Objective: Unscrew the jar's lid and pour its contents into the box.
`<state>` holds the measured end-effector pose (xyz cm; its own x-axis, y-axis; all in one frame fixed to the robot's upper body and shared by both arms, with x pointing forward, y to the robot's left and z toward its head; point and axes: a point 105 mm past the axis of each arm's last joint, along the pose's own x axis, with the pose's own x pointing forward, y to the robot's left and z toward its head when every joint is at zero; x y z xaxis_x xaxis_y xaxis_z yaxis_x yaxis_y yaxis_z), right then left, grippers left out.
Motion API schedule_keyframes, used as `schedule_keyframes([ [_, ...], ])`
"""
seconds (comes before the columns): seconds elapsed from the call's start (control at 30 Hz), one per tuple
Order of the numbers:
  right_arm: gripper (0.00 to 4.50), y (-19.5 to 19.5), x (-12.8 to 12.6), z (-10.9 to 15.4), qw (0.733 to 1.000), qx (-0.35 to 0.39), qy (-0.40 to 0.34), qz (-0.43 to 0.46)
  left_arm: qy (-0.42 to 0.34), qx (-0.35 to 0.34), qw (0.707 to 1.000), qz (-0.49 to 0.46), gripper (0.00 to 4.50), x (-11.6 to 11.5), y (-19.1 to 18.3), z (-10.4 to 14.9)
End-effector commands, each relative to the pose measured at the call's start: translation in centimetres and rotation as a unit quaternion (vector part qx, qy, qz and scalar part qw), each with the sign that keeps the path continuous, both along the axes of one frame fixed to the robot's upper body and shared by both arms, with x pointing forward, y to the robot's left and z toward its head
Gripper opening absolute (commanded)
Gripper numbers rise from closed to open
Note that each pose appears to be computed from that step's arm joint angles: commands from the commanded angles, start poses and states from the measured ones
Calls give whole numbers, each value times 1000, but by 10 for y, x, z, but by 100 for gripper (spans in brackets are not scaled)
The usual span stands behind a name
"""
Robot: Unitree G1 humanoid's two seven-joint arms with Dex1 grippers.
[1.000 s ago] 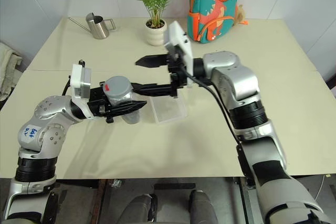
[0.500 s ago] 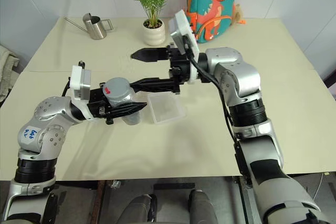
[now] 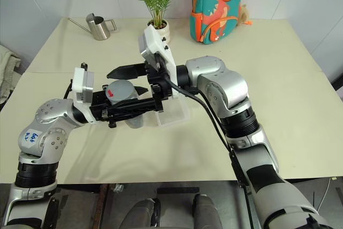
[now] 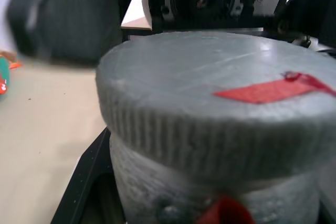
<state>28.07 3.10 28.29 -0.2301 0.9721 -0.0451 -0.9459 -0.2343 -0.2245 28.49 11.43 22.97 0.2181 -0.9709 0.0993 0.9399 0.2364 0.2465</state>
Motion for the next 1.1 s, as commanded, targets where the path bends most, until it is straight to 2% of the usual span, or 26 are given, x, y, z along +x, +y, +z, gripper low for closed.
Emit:
schedule_keyframes([
  [0.03, 446, 1, -3, 6, 1000, 8, -15, 1, -19, -1, 1000, -5, 218, -6, -2, 6],
  [0.2, 446, 2, 0, 6, 1000, 12, -16, -6, -20, -1, 1000, -5, 218, -5, -2, 6],
  [0.23, 410, 2, 0, 7, 1000, 13, -16, -7, -20, -1, 1000, -5, 218, -5, -2, 6],
  [0.3, 366, 2, 1, 8, 1000, 15, -16, -8, -21, -1, 1000, -5, 218, -5, -2, 6],
  [0.4, 259, 2, 2, 7, 1000, 15, -16, -10, -21, -2, 1000, -4, 218, -5, -1, 6],
  [0.5, 256, 0, 4, 15, 999, 37, 10, -11, -21, -2, 1000, -3, 218, -5, -1, 6],
  [0.63, 256, -10, 2, 47, 987, 117, 108, 13, -18, -1, 1000, -3, 218, -6, 0, 5],
  [0.73, 256, -29, 8, 60, 977, 158, 145, 12, -16, -1, 1000, -2, 218, -8, 1, 4],
  [0.87, 256, -56, 43, 41, 976, 145, 121, -103, -15, 0, 1000, 5, 218, -8, 4, 4],
  [0.9, 256, -67, 58, 26, 975, 128, 91, -156, -16, -1, 1000, 11, 218, -8, 6, 4],
  [0.97, 256, -102, 95, -6, 954, 112, 65, -270, -12, -1, 1000, 24, 218, -6, 11, 4],
  [1.1, 256, -149, 135, -46, 905, 132, 65, -400, -2, 1, 999, 38, 218, -3, 19, 3],
])
